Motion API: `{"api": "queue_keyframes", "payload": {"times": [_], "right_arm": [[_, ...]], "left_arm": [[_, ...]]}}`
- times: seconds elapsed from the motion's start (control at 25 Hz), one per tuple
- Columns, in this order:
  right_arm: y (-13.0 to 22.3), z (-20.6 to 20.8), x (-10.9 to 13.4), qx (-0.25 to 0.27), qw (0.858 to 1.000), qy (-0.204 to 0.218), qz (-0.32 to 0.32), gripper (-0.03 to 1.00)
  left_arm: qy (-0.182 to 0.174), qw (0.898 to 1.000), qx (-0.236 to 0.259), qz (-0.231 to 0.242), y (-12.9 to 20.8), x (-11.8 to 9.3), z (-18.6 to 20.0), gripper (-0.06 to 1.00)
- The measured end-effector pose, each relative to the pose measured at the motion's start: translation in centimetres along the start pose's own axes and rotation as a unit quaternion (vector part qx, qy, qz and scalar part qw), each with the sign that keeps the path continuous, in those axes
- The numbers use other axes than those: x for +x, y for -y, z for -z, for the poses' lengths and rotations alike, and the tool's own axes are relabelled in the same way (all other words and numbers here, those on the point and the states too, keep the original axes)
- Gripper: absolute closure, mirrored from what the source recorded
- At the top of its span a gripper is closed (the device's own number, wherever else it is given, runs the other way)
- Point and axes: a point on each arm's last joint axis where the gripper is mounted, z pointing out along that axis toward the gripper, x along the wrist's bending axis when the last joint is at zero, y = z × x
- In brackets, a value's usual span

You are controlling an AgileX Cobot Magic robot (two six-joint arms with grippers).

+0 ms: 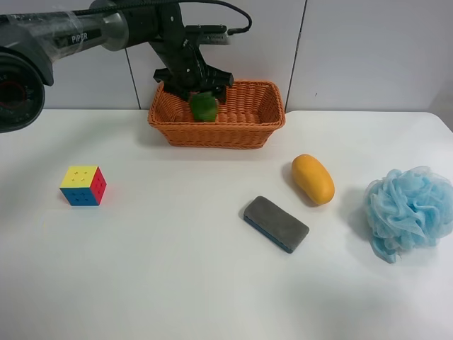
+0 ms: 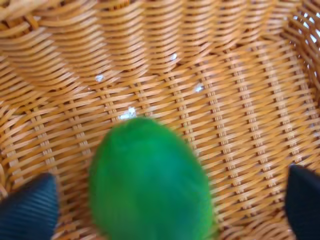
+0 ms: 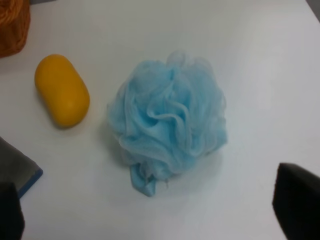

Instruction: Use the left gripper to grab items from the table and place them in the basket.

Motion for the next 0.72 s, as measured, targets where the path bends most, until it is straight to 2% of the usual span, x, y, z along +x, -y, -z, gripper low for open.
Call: {"api": "queue_keyframes", "payload": {"times": [0.08,0.16,0.44,0.72], "right_arm": [[0.0,0.0,0.0,0.000,1.000,0.000,0.000,-0.02],[0.0,0.0,0.0,0.000,1.000,0.000,0.000,-0.02],[0.0,0.0,0.0,0.000,1.000,0.000,0.000,-0.02],[0.0,0.0,0.0,0.000,1.000,0.000,0.000,-0.02]], "left_arm": [[0.000,1.000,-0.001,0.001,0.0,0.1,0.0,0.00],[0.001,1.000,-0.001,0.001,-0.1,0.1,0.1,-0.03],[0.007,1.000,0.002,0.006,-0.3,-0.1,0.8,-0.05],[0.007,0.999,0.042,0.001,-1.3,-0.7,6.8,-0.05]]}}
